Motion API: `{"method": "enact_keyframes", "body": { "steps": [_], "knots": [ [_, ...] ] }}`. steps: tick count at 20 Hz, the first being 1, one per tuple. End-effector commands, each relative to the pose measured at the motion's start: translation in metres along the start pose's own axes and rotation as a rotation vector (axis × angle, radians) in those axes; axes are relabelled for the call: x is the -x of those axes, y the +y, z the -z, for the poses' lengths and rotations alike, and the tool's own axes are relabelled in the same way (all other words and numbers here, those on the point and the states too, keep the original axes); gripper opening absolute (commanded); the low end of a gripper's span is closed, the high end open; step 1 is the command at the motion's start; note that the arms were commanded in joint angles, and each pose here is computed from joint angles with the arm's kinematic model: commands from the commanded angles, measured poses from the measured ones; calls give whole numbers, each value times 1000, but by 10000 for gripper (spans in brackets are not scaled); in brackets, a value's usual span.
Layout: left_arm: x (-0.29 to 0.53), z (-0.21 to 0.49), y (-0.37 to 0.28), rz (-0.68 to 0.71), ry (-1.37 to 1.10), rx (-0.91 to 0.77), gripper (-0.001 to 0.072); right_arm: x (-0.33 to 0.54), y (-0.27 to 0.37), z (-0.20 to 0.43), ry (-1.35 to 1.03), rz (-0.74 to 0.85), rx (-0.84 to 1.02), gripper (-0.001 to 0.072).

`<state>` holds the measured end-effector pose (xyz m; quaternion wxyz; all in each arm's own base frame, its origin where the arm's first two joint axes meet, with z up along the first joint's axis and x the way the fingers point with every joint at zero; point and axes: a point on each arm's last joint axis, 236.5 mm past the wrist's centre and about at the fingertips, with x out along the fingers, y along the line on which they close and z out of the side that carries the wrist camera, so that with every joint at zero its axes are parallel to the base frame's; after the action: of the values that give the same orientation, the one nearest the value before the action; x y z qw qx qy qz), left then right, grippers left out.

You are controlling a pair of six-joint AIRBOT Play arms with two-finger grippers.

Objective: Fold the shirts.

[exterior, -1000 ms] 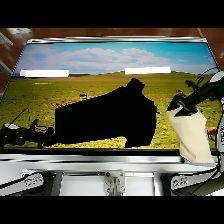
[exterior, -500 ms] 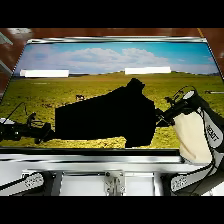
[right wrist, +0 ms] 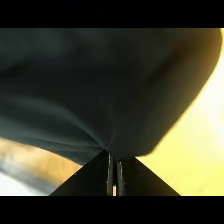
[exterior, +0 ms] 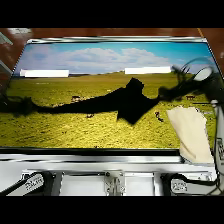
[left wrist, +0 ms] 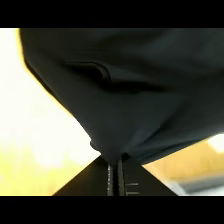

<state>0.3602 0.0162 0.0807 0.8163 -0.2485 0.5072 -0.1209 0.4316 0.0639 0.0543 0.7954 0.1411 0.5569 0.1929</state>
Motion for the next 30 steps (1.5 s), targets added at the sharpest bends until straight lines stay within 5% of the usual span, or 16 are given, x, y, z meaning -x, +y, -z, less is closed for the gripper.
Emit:
{"method": "enact_keyframes", "body": {
  "steps": [1, 5, 10, 21, 30],
  "knots": [
    [162, -108, -114, -79, -527, -365, 36, 200, 91, -112, -656, 107, 299, 56],
    [365, -91, -254, -130, -1061, -612, 36, 414, 193, -95, -1200, 195, 471, 56],
    [446, -2, -280, -301, -1256, -629, 36, 491, 227, -10, -1328, 288, 510, 56],
    [371, 27, -206, -439, -902, -526, 37, 411, 181, 30, -916, 326, 375, 56],
    [139, 22, -32, -358, -196, -185, 36, 140, 43, -31, -177, 230, 78, 56]
  ]
}}
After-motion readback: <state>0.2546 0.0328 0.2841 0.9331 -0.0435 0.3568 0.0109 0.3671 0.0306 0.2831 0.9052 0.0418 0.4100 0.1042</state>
